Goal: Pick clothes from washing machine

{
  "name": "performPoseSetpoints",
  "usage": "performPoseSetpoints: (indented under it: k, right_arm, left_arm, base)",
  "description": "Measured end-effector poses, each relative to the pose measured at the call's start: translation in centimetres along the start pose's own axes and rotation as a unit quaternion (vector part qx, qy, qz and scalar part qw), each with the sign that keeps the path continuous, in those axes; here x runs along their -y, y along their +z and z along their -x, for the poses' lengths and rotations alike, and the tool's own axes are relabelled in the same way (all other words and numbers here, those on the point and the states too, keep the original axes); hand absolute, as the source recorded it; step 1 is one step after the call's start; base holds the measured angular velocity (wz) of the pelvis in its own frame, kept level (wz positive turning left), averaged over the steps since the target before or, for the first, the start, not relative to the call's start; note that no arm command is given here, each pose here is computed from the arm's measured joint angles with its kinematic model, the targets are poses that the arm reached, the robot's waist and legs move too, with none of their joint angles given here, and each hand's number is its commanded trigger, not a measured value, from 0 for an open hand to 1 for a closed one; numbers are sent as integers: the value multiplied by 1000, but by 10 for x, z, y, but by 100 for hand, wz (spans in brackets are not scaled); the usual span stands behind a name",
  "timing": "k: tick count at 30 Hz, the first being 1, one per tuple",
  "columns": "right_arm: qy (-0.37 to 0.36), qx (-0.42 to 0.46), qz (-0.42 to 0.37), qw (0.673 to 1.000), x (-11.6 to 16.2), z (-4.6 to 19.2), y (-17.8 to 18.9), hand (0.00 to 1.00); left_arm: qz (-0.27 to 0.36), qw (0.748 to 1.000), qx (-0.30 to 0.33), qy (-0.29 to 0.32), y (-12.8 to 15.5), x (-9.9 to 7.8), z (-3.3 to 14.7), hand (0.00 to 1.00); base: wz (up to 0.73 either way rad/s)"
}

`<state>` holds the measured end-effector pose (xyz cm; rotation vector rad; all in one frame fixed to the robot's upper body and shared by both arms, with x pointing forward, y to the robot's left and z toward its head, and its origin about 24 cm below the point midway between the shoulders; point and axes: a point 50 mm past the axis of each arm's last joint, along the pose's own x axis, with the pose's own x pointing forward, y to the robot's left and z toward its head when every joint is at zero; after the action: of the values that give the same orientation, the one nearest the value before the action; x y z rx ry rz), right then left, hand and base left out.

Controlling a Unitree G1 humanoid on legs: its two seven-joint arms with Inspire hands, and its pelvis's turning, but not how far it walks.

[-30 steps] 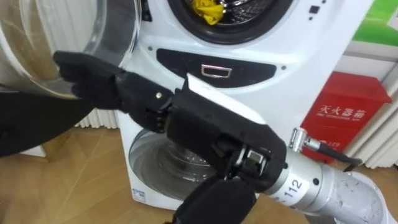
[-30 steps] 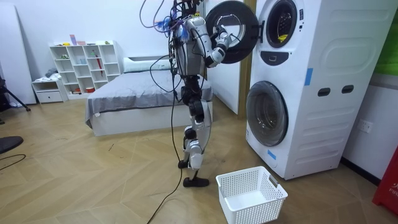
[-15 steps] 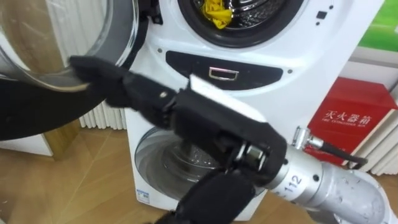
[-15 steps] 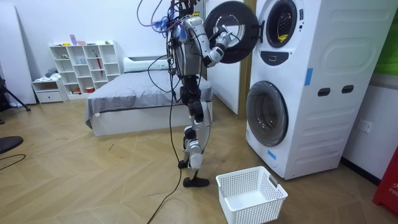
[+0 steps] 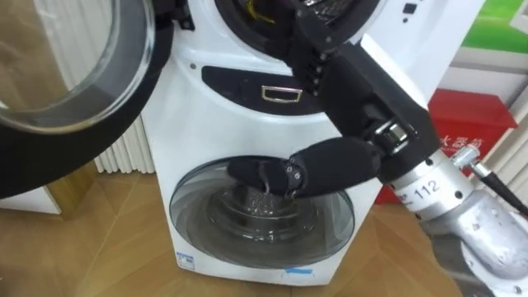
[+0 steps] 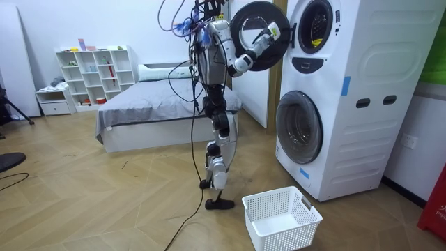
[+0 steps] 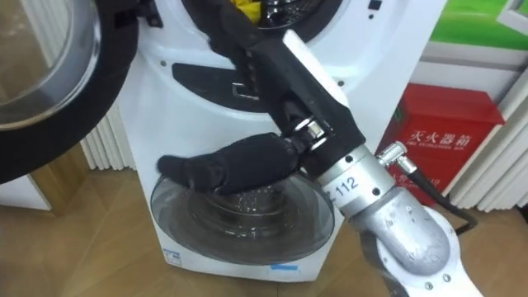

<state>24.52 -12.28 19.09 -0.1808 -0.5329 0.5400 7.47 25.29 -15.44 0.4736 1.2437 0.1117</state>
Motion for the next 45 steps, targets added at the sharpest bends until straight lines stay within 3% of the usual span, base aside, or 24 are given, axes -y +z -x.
performPoseSetpoints:
  k: [16, 27, 32, 36, 45]
  right_arm:
    - [-49, -10, -25, 998, 4, -35, -9, 0]
    - [-87, -31, -27, 995, 11, -38, -19, 0]
    - [-123, -87, -32, 988, 23, -33, -42, 0]
    - [-130, -83, -39, 987, 25, -32, -38, 0]
    - [-179, -77, -1, 981, 34, -30, -34, 0]
  left_arm:
    - [2, 1000, -3, 0, 13, 1, -2, 0]
    - [2, 999, -34, -4, -1, 3, -1, 0]
    - [-4, 998, -62, -1, -20, 2, 2, 0]
    - [7, 996, -87, 10, -40, -8, 6, 0]
    - [18, 999, -20, 27, -2, -19, -1, 0]
  base:
    - [1]
    - [15]
    - [17]
    - [-21]
    - [-2]
